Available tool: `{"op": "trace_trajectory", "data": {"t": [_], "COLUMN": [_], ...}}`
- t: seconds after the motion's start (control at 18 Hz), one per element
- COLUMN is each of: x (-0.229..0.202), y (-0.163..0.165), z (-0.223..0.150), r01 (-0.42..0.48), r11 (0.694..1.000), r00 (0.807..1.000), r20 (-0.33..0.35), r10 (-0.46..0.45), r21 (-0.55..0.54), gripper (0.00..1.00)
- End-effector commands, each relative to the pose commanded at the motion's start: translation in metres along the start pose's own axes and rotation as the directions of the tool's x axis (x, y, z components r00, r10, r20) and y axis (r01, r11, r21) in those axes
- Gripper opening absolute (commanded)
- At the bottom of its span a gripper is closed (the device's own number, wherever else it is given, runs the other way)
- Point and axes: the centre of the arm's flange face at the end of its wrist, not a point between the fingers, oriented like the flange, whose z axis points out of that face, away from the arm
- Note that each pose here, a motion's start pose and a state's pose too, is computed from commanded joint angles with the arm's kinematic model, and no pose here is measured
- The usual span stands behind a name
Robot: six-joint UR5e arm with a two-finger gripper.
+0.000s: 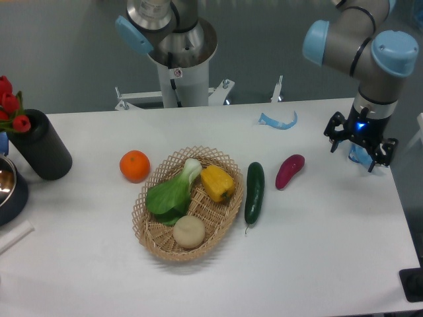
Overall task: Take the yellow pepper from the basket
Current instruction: 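Move the open gripper over the basket above the yellow pepper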
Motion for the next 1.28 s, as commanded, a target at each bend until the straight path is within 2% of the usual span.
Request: {"op": "trace_trajectory", "data": {"t": [0.39,0.67,0.83,1.0,1.06,1.28], "x": [0.007,0.038,0.054,0.065,0.069,0.086], "y": [-0.007,-0.039,-0.070,-0.098,-0.108,-0.130], "z": [-0.008,-0.002,0.002,0.003,0.004,0.000], "r01": [-0.005,-0.027,0.020,0.154,0.171,0.156], "r11": [1.000,1.000,1.000,0.988,0.985,0.988], "r00": [1.000,0.999,0.998,0.986,0.983,0.986], "r20": [0.005,-0.030,-0.054,-0.060,-0.062,-0.070], "r10": [0.005,0.027,-0.020,-0.153,-0.170,-0.154], "r21": [0.000,0.006,0.005,0.006,0.005,0.017], "gripper": [1.00,1.00,1.00,1.00,1.00,1.00]}}
